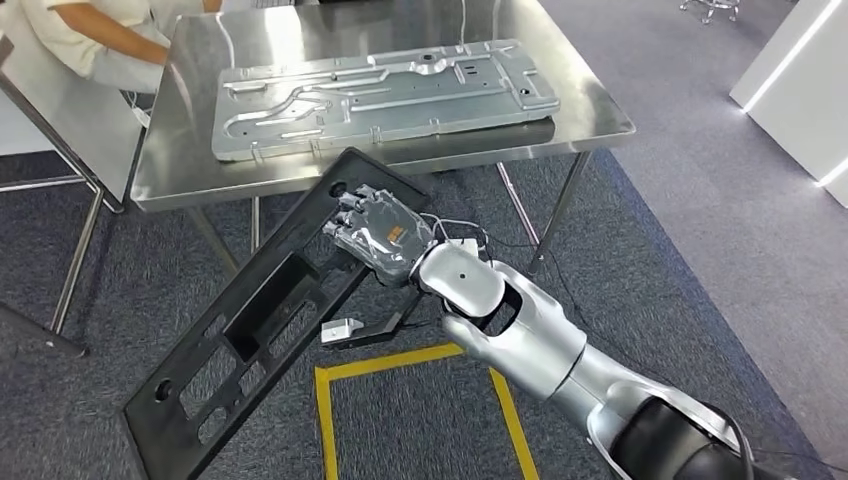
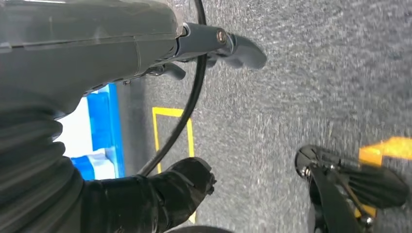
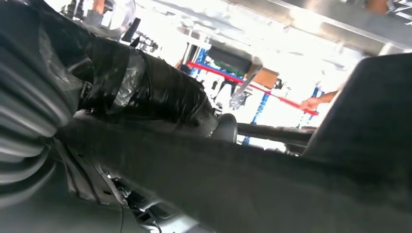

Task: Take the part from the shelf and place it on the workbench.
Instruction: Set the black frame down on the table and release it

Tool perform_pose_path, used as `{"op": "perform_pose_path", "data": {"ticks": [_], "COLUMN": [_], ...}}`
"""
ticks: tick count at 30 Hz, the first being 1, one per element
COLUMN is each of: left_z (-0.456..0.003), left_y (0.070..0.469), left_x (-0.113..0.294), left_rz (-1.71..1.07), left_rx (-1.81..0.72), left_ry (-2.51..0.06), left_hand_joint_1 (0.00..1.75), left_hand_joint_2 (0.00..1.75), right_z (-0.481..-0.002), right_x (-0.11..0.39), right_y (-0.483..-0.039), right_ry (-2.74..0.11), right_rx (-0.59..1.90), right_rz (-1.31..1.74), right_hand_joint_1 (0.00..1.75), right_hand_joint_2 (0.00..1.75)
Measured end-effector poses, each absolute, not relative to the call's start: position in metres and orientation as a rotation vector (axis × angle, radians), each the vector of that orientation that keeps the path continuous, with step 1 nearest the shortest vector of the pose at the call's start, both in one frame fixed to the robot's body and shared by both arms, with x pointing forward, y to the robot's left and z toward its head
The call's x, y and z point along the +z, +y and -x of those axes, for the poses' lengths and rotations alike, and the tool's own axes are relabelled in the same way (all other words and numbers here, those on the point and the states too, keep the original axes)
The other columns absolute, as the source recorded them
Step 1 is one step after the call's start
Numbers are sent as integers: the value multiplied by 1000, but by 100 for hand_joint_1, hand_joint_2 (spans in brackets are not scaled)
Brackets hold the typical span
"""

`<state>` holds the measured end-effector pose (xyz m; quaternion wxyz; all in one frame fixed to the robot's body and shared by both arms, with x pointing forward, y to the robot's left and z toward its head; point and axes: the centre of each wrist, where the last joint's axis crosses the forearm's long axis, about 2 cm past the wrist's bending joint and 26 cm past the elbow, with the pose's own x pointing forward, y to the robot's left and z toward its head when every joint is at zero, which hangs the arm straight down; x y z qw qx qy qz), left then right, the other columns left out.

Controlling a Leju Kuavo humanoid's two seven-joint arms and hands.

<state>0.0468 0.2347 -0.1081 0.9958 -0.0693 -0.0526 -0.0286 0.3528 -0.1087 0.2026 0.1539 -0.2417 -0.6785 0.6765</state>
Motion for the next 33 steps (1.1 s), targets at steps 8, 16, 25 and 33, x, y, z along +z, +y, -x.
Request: {"op": "perform_pose_path", "data": {"ticks": [8,16,25,33], "left_z": [-43,-43,-44,-46], "left_y": [238,239,238,240], "left_x": [-109,-109,-109,-109], "left_rz": [135,134,134,122], "left_rx": [-55,-53,-47,-44], "left_ry": [-99,-96,-97,-102], "left_hand_joint_1": [0,0,0,0], "left_hand_joint_2": [175,175,175,175], "right_z": [-353,-353,-354,-352], "right_x": [201,202,201,204], "right_y": [-109,-108,-108,-102], "right_ry": [-1933,-1925,-1915,-1927], "right_rx": [1942,1939,1948,1946], "right_rz": [701,718,721,711], "right_hand_joint_1": [175,175,175,175], "right_hand_joint_2": [175,175,175,175]}}
